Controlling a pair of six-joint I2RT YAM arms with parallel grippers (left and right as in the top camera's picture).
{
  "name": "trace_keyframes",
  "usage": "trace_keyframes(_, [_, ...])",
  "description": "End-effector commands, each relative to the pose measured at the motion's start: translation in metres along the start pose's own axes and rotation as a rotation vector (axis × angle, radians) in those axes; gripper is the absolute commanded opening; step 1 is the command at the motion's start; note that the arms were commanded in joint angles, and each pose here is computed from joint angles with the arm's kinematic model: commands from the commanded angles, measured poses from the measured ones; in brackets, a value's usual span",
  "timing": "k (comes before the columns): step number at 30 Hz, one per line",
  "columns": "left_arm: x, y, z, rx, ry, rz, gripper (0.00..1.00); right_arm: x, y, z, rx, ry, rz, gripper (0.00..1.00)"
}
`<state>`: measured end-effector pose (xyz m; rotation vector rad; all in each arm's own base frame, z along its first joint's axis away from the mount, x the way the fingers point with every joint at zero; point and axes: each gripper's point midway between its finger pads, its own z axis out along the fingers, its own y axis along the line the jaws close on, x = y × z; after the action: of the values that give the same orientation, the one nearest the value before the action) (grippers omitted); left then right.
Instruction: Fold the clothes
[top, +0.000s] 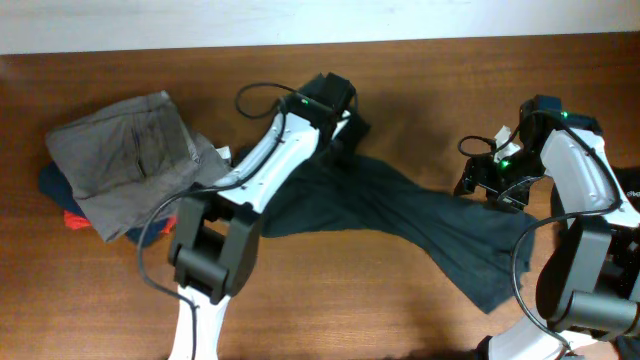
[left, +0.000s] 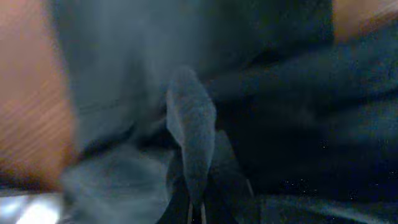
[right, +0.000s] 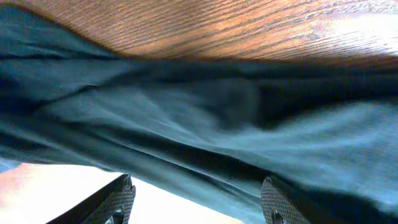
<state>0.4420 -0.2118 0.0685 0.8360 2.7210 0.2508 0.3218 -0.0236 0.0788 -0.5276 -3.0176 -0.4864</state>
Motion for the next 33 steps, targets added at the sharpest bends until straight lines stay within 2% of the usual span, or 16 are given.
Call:
trace_keyframes(1, [0.005,0.065,-0.067,-0.200,-0.049,-0.085,0.00,0.000,-0.006,0.001,0.020,0.004,-0.001,0.70])
trace_keyframes(5, [0.015,0.081,-0.079,-0.226,-0.034,-0.109,0.00,0.005,-0.006,0.002,0.022,0.023,-0.024,0.69])
trace_keyframes(8, [0.025,0.108,-0.082,-0.326,-0.017,-0.224,0.00,0.009,-0.007,0.005,0.023,0.038,-0.024,0.69])
trace_keyframes(13, [0.038,0.128,-0.079,-0.339,0.002,-0.351,0.00,0.023,-0.016,0.028,0.026,0.076,-0.002,0.63])
trace_keyframes(17, [0.045,0.129,-0.077,-0.320,0.029,-0.357,0.00,0.034,-0.025,0.054,0.021,0.086,0.059,0.50])
trace_keyframes(19, [0.049,0.128,-0.077,-0.319,0.048,-0.352,0.00,0.031,-0.027,0.065,0.016,0.054,0.105,0.32])
trace_keyframes(20, [0.052,0.127,-0.077,-0.317,0.058,-0.349,0.00,0.027,-0.028,0.069,0.012,0.032,0.114,0.20])
trace_keyframes(22, [0.057,0.126,-0.078,-0.316,0.079,-0.341,0.00,0.014,-0.029,0.078,0.001,-0.038,0.142,0.05])
trace_keyframes(26, [0.064,0.126,-0.086,-0.316,0.094,-0.350,0.00,-0.023,-0.030,0.082,-0.022,-0.209,0.142,0.04])
trace_keyframes(29, [0.063,0.128,-0.097,-0.317,0.065,-0.392,0.00,-0.067,-0.036,0.069,0.000,-0.396,0.170,0.04])
trace_keyframes(33, [0.058,0.126,-0.112,-0.278,0.009,-0.412,0.01,-0.131,-0.043,0.021,-0.009,-0.672,0.158,0.04])
